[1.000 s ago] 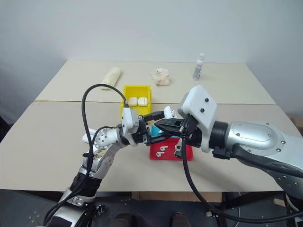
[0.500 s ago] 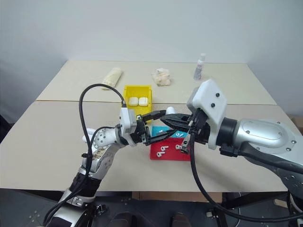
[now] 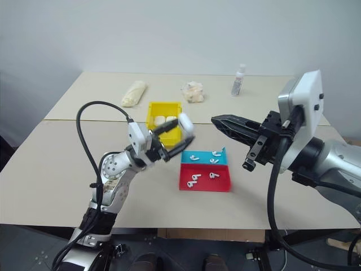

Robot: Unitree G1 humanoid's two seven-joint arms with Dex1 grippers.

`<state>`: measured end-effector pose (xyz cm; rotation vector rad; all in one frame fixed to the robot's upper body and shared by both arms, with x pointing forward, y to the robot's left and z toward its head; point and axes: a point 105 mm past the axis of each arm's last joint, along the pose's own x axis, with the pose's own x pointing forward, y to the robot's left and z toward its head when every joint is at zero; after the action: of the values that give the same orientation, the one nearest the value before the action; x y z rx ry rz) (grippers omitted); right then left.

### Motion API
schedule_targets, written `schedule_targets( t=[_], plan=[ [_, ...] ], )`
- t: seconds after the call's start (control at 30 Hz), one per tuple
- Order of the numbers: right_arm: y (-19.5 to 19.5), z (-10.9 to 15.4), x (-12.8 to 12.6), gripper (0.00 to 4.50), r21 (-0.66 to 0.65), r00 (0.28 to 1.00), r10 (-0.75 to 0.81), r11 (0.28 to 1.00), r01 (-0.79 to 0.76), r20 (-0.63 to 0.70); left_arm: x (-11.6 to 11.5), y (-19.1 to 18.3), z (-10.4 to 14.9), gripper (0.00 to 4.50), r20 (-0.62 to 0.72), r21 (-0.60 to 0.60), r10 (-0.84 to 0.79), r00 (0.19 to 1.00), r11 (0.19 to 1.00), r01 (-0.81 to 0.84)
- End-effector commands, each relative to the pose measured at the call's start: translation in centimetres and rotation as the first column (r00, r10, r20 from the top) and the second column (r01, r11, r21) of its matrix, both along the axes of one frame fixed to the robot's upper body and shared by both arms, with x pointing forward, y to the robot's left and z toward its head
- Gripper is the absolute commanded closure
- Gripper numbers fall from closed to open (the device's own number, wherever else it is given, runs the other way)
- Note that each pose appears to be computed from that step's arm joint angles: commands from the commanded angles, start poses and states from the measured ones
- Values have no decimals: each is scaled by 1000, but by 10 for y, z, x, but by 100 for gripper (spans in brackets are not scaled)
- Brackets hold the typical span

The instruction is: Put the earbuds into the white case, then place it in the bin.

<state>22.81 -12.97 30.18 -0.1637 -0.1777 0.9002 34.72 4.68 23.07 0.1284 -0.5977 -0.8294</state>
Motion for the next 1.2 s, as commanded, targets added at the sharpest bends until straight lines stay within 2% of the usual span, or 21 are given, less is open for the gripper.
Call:
schedule_targets(
  t=[0.03, 0.1, 0.17, 0.2, 0.33, 0.43, 0.63, 0.77, 0.9, 1.0, 1.07, 1.2],
  plan=[
    [-2, 7, -2, 448, 27, 999, -16, 1000, 15, 47, 44, 27, 47, 176, 5, -131, 339, 941, 933, -336],
    [-3, 4, 0, 448, 41, 999, -24, 999, 22, 33, 60, 36, 54, 176, 3, -85, 437, 899, 896, -435],
    [-4, 0, 4, 448, 47, 999, -37, 998, 36, 14, 76, 43, 50, 176, -69, -56, 511, 857, 855, -515],
    [-5, -3, 6, 448, 48, 999, -43, 998, 42, 3, 82, 42, 45, 176, -109, -26, 515, 850, 854, -520],
    [-7, -10, 11, 448, 44, 998, -60, 997, 62, -28, 88, 29, 22, 176, -65, 92, 531, 845, 846, -525],
    [-8, -13, 13, 448, 43, 996, -72, 996, 74, -43, 93, 21, 6, 176, -123, 150, 511, 851, 857, -493],
    [-9, -19, 13, 450, 32, 993, -96, 995, 99, -62, 109, 25, -5, 10, -220, 179, 570, 792, 822, -541],
    [-12, -21, 12, 450, 28, 991, -113, 993, 115, -68, 106, 22, -2, 5, -205, 165, 533, 821, 845, -508],
    [-18, -26, 10, 450, -4, 988, -137, 991, 137, -78, 75, 10, 9, 5, -124, 124, 342, 932, 937, -327],
    [-31, -39, 8, 450, -114, 979, -188, 977, 178, -78, 38, 11, 6, 5, -169, 111, 59, 984, 993, -40],
    [-46, -52, 3, 450, -249, 972, -230, 945, 214, -38, 14, 22, -3, 5, -181, 163, -64, 981, 982, 94],
    [-85, -75, -15, 450, -508, 972, -226, 832, 225, 60, -13, 63, -30, 5, -287, 307, -88, 954, 935, 178]
  ],
)
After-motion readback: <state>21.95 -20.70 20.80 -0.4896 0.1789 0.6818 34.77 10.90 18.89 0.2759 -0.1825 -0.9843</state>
